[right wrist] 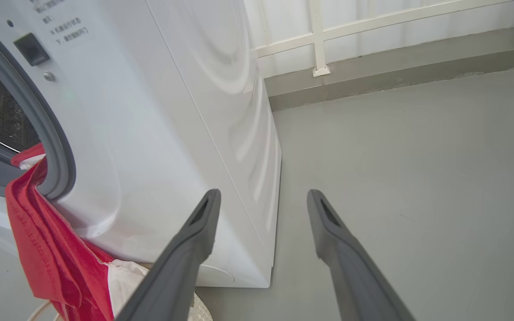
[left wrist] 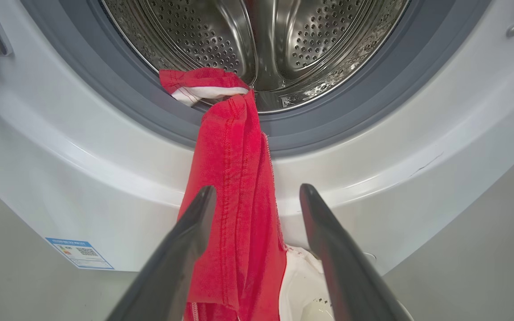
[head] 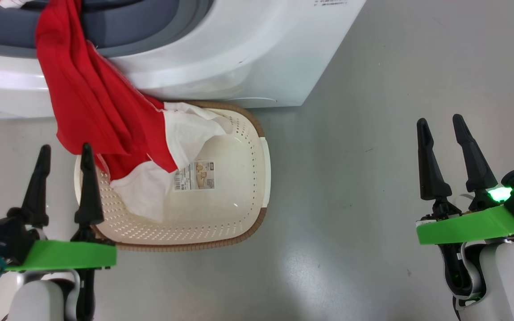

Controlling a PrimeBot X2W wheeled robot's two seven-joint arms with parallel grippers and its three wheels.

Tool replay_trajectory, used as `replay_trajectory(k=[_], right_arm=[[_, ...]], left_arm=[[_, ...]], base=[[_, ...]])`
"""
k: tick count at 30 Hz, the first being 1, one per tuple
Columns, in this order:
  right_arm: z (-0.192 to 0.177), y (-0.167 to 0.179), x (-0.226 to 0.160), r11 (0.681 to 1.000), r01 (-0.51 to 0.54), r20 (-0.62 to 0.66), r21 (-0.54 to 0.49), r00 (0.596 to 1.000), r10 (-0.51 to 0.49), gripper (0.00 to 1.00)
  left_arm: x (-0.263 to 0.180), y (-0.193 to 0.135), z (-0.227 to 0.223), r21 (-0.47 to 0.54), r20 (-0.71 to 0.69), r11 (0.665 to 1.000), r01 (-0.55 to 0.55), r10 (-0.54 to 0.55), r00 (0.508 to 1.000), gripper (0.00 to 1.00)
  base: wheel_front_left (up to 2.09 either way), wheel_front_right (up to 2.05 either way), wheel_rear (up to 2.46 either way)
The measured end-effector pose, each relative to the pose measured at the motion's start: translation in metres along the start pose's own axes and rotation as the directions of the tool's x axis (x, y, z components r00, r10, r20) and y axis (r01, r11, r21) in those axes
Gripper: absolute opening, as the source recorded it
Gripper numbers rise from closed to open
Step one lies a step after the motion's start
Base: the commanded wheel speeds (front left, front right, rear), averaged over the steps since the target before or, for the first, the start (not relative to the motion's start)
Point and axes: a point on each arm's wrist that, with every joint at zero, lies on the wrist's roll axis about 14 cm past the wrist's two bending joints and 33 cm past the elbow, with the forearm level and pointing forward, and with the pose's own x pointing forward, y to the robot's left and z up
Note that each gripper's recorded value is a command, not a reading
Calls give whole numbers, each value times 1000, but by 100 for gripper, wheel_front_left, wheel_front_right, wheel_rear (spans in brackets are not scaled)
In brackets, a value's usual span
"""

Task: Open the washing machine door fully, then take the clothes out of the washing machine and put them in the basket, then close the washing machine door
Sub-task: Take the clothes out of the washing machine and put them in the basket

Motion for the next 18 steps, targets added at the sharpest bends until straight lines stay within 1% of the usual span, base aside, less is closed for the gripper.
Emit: replay_trajectory(k=[4, 9, 13, 18], right_arm=[[-1, 1, 1, 1000, -2, -3, 1, 1000, 2, 100], [-6, 1, 2, 1000, -3, -13, 3, 1000, 3, 100], [-9, -1, 1, 1000, 0, -20, 2, 1000, 0, 100], [-11, -3, 0, 1000, 4, -29, 0, 1000, -4, 100]], left_arm=[[9, -5, 1, 7, 3, 1000, 15, -15, 1000, 100], [39, -9, 15, 22, 42, 999, 29, -30, 999, 100], [61, -11, 16, 54, 35, 998, 42, -44, 998, 100], [85, -16, 14, 66, 13, 997, 51, -52, 999, 100]], base=[[0, 0, 0], [0, 0, 0], [0, 0, 0], [0, 0, 0]])
